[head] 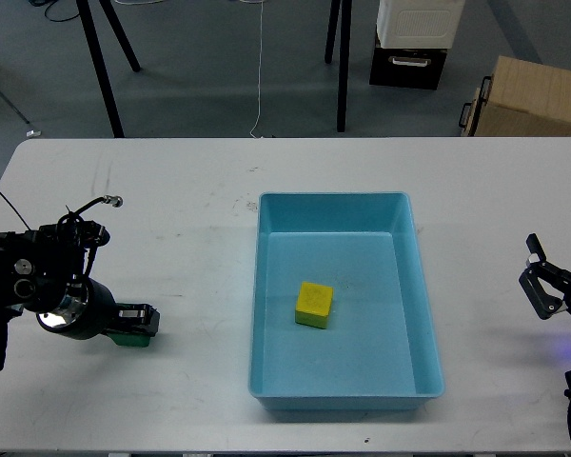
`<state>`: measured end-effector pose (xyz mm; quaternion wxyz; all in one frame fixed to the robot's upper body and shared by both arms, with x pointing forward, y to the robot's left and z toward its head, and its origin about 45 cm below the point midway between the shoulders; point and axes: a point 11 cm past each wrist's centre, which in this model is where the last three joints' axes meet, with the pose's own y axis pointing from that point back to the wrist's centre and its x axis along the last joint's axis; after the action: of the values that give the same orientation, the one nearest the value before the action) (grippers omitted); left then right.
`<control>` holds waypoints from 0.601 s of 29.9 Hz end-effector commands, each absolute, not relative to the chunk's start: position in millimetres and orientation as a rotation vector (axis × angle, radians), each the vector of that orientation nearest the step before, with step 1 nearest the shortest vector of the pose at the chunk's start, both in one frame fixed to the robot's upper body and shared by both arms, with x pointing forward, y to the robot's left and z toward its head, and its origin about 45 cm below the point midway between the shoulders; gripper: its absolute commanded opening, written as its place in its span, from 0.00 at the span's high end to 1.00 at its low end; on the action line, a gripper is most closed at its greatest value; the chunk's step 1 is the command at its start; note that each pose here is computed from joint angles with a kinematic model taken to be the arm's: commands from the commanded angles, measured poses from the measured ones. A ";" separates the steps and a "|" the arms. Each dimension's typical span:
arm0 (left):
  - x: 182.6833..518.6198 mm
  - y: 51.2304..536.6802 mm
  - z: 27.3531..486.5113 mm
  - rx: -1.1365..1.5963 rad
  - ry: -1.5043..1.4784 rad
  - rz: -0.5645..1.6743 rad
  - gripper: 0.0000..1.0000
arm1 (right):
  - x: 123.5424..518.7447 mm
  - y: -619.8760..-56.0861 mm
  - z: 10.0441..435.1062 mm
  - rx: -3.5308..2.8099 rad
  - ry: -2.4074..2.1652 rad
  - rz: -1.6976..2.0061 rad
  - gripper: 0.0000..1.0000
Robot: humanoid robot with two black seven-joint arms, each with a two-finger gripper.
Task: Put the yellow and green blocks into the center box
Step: 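Close the left gripper on the green cube and lift it, then carry the green cube with the left gripper into the tray and release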
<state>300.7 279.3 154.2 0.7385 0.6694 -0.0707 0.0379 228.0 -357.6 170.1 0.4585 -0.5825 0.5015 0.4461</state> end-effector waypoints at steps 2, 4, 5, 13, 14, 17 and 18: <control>303.7 278.4 158.1 1.467 -0.175 0.086 1.00 | 227.6 -358.0 169.9 -1.435 1.237 1.100 0.00; 307.8 274.9 162.7 1.453 -0.186 0.098 1.00 | 227.6 -357.9 169.9 -1.436 1.238 1.099 0.00; 311.5 271.9 166.8 1.443 -0.195 0.106 1.00 | 227.6 -357.9 169.9 -1.436 1.238 1.099 0.00; 364.5 212.0 268.0 1.317 -0.434 0.155 1.00 | 227.0 -354.3 167.9 -1.441 1.235 1.111 0.00; 366.6 195.9 279.3 1.289 -0.447 0.146 1.00 | 227.0 -354.3 167.9 -1.441 1.235 1.111 0.00; 365.7 158.4 296.7 1.239 -0.478 0.104 1.00 | 227.1 -355.6 168.6 -1.447 1.239 1.108 0.00; 363.6 146.2 298.4 1.230 -0.496 0.080 1.00 | 227.3 -356.7 169.2 -1.448 1.241 1.104 0.00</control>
<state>366.3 180.5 285.3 0.7803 0.5859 -0.2105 0.0598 227.0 -354.8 168.1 0.4531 -0.5845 0.5010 0.4495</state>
